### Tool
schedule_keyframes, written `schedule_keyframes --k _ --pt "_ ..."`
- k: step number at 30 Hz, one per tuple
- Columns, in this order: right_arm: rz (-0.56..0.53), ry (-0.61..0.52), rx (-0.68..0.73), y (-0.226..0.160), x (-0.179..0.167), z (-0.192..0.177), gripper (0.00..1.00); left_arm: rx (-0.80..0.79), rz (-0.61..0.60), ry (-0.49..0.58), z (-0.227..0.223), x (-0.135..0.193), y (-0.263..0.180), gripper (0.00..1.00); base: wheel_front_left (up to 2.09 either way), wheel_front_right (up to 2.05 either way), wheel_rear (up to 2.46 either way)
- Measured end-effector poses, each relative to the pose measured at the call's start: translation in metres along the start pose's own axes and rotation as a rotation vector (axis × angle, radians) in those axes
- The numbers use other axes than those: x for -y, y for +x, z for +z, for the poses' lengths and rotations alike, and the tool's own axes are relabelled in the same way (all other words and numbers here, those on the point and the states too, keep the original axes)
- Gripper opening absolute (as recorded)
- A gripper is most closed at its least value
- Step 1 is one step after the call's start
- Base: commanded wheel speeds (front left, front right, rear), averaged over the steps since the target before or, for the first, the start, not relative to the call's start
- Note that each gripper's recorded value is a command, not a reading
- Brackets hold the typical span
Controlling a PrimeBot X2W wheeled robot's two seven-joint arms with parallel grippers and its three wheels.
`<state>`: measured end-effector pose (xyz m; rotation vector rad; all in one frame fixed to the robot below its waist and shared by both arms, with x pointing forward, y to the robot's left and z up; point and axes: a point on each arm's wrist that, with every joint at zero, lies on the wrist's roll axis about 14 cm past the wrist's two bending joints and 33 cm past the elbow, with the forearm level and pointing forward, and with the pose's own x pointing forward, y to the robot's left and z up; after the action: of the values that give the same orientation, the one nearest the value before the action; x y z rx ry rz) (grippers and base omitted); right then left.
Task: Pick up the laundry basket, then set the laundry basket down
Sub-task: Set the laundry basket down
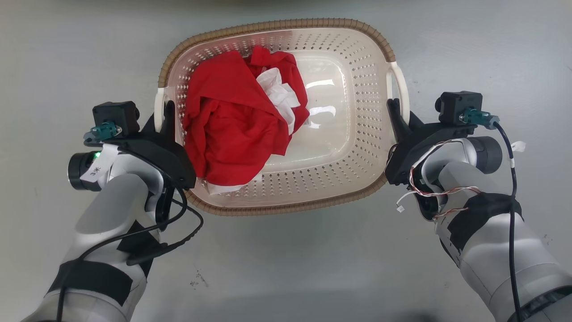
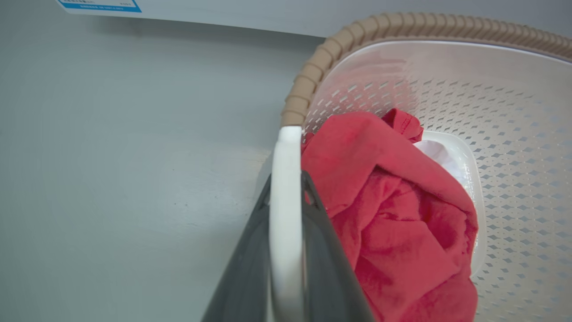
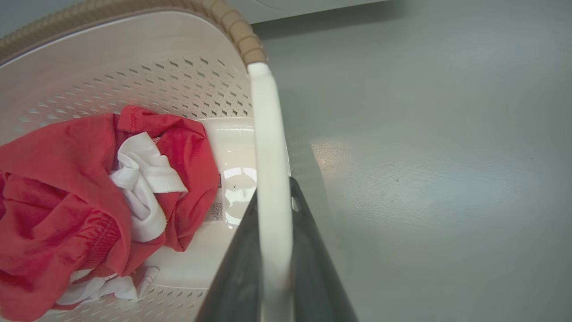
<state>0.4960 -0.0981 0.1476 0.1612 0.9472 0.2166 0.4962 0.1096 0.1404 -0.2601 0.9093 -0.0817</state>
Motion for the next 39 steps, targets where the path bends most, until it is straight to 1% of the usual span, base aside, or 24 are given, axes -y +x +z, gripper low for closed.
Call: schedule_keyframes --k 2,3,4,5,6,7,10,13,23,28,32,39 --pt "0.006 -0.002 -0.003 0.0 -0.001 0.0 0.0 -0.001 -0.002 -0.002 0.0 0.001 0.0 0.0 0.0 0.0 0.0" --pt "0.013 -0.005 -0.004 0.0 -0.002 -0.001 0.25 -0.001 -0.002 -0.004 0.0 0.001 0.0 0.0 0.0 0.0 0.0" --pt "0.023 -0.009 -0.006 -0.001 -0.003 -0.001 0.81 0.0 -0.005 -0.005 0.001 0.001 -0.001 0.13 0.0 0.0 0.0" --pt "0.033 -0.014 -0.014 -0.001 -0.004 -0.002 1.0 -0.004 -0.005 -0.007 0.0 0.001 -0.001 0.54 0.0 0.0 0.0" --pt "0.033 -0.014 -0.014 -0.001 -0.004 -0.002 1.0 -0.004 -0.005 -0.007 0.0 0.001 -0.001 0.54 0.0 0.0 0.0" --pt "0.038 -0.02 -0.02 -0.002 -0.003 -0.004 1.0 -0.005 -0.003 -0.009 0.0 0.0 -0.001 1.0 0.0 0.0 0.0" --pt "0.037 -0.031 -0.031 -0.005 0.002 -0.008 1.0 -0.008 0.006 -0.005 0.0 -0.003 -0.003 1.0 0.0 0.0 0.0" --pt "0.048 -0.043 -0.033 -0.006 -0.001 -0.009 1.0 -0.004 -0.009 -0.003 0.002 0.001 -0.004 1.0 0.0 0.0 0.0" --pt "0.076 -0.072 -0.008 -0.016 -0.012 0.003 1.0 0.018 -0.038 0.012 0.013 0.011 -0.016 1.0 0.0 0.0 0.0" --pt "0.077 -0.076 0.01 -0.03 -0.014 0.006 1.0 0.022 -0.038 0.024 0.014 0.012 -0.03 1.0 0.0 0.0 0.0" --pt "0.067 -0.081 0.039 -0.048 -0.015 0.013 1.0 0.017 -0.038 0.029 0.01 0.013 -0.05 1.0 0.0 0.0 0.0" --pt "0.053 -0.078 0.089 -0.076 -0.017 0.024 1.0 0.046 -0.04 0.043 0.017 0.017 -0.078 1.0 0.0 0.0 0.0"
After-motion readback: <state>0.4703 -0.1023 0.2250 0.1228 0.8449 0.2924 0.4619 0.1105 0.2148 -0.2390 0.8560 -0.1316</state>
